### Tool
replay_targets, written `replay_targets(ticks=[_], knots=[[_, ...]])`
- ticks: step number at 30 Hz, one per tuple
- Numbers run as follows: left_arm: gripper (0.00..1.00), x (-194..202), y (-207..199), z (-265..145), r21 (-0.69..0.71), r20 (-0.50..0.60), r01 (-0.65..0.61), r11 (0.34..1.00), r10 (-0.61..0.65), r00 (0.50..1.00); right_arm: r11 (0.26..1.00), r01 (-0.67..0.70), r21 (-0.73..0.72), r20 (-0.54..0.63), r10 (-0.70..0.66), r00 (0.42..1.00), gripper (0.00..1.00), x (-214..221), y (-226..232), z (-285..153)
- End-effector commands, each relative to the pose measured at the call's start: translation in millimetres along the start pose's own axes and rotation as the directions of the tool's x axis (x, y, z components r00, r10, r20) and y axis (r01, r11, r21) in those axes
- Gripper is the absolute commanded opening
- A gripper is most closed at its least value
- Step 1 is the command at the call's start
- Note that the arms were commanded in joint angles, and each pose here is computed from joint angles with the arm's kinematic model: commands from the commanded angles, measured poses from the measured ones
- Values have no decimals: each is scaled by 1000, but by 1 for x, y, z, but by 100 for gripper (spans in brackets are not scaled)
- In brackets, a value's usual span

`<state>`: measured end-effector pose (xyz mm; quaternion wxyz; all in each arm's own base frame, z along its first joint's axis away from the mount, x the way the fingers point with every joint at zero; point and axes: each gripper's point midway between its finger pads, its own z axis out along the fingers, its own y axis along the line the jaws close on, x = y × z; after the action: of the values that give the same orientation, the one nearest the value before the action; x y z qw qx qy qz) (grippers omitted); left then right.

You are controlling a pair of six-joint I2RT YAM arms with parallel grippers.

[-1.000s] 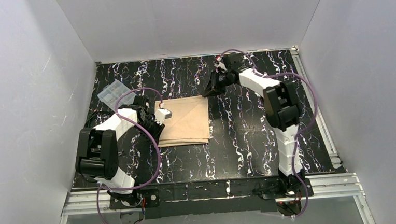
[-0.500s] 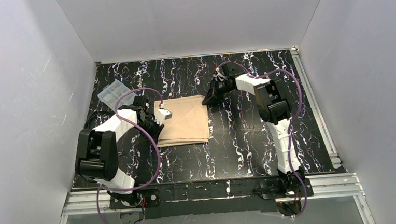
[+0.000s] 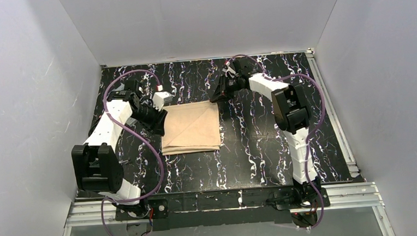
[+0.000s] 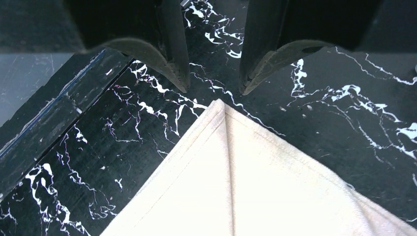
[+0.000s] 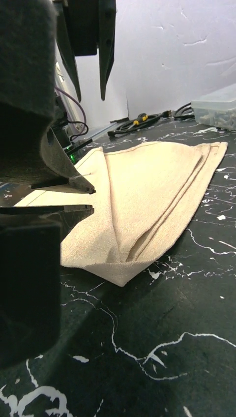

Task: Fold the napkin into a case and place the utensils inside
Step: Smooth out the upper triangle-folded napkin at the center of the board.

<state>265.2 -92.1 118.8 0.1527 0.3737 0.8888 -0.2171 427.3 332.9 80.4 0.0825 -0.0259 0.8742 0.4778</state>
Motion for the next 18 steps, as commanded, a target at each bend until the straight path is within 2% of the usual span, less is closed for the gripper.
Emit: replay_targets(ticks=[1,5,8,13,16,18], knots=[[40,-1,-3,-9,18,12,82,997,-82,997,997,70,-12,14,-70,997,23,-3,21,5],[36,-8,19,10,-27,18,216,976,-216,976,997,69,-26,-3,-69,998,22,0,25,21],[32,-9,15,22,31,19,262,965,-263,965,994,102,-38,-11,-103,995,23,1,44,39],[31,0,-1,34,108,38,258,960,-263,964,979,198,-45,-9,-199,980,42,-12,74,70],[30,5,20,37,0,43,273,962,-272,961,976,209,-70,-5,-209,978,47,-17,81,87],[30,-1,41,33,-61,89,346,936,-340,936,977,200,-71,-8,-201,979,46,-12,80,93]])
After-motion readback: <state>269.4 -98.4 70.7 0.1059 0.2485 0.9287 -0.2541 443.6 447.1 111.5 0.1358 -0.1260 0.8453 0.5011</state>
